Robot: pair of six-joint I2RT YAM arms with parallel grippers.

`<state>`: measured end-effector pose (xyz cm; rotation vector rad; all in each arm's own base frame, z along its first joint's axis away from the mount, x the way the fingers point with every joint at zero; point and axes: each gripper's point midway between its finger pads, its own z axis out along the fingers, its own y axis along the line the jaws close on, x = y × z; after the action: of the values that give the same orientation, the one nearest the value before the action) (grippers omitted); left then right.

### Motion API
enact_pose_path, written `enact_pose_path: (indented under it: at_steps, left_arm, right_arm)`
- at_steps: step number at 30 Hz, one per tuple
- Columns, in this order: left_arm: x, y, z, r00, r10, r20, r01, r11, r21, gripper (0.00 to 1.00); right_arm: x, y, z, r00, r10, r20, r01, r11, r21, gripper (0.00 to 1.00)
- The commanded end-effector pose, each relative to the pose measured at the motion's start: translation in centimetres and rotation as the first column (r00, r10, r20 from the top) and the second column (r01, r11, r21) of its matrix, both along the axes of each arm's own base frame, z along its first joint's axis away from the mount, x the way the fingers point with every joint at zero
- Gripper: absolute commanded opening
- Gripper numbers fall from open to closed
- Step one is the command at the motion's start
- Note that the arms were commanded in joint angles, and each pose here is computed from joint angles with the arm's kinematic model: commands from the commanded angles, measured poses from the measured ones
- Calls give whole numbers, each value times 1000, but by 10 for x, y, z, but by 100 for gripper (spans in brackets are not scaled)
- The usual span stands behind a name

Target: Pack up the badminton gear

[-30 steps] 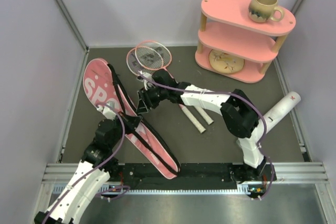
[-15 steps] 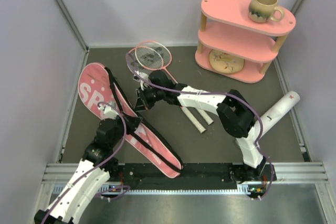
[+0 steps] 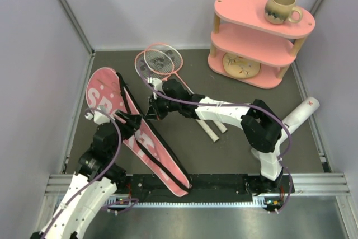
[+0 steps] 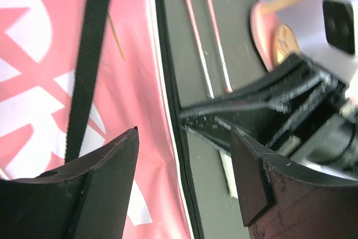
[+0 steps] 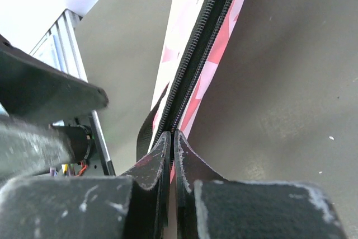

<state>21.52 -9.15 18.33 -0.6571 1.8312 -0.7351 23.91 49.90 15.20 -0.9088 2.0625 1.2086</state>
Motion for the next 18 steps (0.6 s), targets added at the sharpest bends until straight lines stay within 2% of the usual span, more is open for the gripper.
enact_pose_path:
  at_steps: [1,5,7,11,13,15,18]
  left_arm:
    - [11,28,6,971,199,-133,-191,979,65,70]
    - [24,24,10,955,208,-212,-180,973,146,66]
    - [31,22,12,960,199,-196,-171,973,153,58]
    - [34,15,3,967,169,-192,-142,979,145,54]
    - [35,14,-1,965,171,-201,-144,979,141,55]
    - [38,12,-5,966,160,-204,-130,980,152,62]
    - [43,9,-10,969,151,-197,-120,980,162,66]
  right_arm:
    - [-1,7,49,996,-4,86,-5,994,106,0]
    - [-1,6,50,996,-8,90,-2,994,106,0]
    - [0,6,49,996,-11,92,2,995,104,0]
    - [1,5,51,996,-12,94,2,994,105,0]
    - [0,5,49,996,-9,92,-1,995,101,0]
    - [-1,5,48,996,-6,92,-4,995,102,0]
    - [-1,5,49,996,-2,92,-8,994,105,0]
